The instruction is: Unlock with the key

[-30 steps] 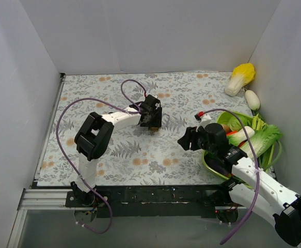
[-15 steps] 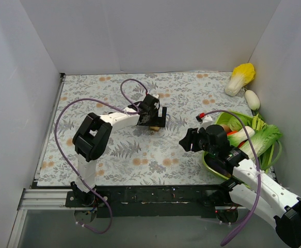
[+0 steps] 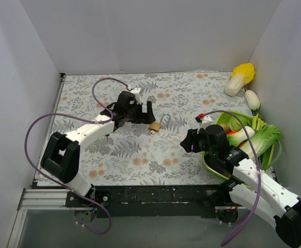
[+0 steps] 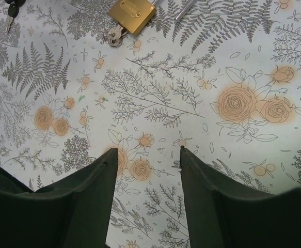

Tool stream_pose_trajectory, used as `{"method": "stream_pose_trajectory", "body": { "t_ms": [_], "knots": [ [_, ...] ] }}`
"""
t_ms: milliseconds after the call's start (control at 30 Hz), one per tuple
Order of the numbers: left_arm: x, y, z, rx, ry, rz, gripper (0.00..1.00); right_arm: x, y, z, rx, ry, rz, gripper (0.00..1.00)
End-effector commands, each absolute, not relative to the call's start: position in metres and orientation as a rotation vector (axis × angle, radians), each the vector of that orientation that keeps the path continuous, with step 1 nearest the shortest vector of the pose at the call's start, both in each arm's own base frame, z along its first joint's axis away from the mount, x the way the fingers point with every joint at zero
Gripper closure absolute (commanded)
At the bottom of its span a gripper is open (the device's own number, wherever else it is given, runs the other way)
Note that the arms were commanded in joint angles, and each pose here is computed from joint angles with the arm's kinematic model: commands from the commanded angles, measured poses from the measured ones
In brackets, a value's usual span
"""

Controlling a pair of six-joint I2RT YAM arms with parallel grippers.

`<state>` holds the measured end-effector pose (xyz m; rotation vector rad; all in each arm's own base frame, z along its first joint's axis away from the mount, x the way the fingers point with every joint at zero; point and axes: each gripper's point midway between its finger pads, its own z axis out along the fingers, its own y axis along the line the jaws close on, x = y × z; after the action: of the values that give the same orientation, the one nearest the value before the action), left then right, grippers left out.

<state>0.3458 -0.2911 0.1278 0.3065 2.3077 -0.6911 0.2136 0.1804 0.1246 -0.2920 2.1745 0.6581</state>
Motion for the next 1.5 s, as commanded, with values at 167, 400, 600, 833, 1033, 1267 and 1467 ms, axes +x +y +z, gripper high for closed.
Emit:
{"method": "stream_pose_trajectory", "body": {
  "t_ms": [167, 400, 600, 833, 1033, 1267, 1467],
  "knots": [
    [0.355, -0.108, 0.111, -0.225, 2.344, -0.48, 0.02, 0.219, 0.19, 0.14, -0.308, 2.116, 0.71, 0.43],
    [0.343, -0.049, 0.073, -0.496, 2.411, -0.485, 0.02, 0.216, 0.189, 0.137, -0.31, 2.118, 0.712, 0.44],
    [0.342, -0.035, 0.055, -0.563, 2.454, -0.378, 0.06, 0.212, 0.187, 0.133, -0.298, 2.124, 0.723, 0.44],
    [0.348, -0.045, 0.042, -0.561, 2.491, -0.451, 0.28, 0.213, 0.189, 0.129, -0.298, 2.135, 0.731, 0.46],
    [0.355, -0.054, 0.038, -0.521, 2.506, -0.506, 0.47, 0.212, 0.191, 0.126, -0.291, 2.144, 0.743, 0.48],
    [0.341, -0.089, 0.031, -0.388, 2.574, -0.501, 0.52, 0.212, 0.195, 0.124, -0.285, 2.151, 0.765, 0.48],
    [0.325, -0.132, 0.034, -0.222, 2.59, -0.525, 0.51, 0.213, 0.195, 0.123, -0.289, 2.154, 0.761, 0.49]
  ]
}}
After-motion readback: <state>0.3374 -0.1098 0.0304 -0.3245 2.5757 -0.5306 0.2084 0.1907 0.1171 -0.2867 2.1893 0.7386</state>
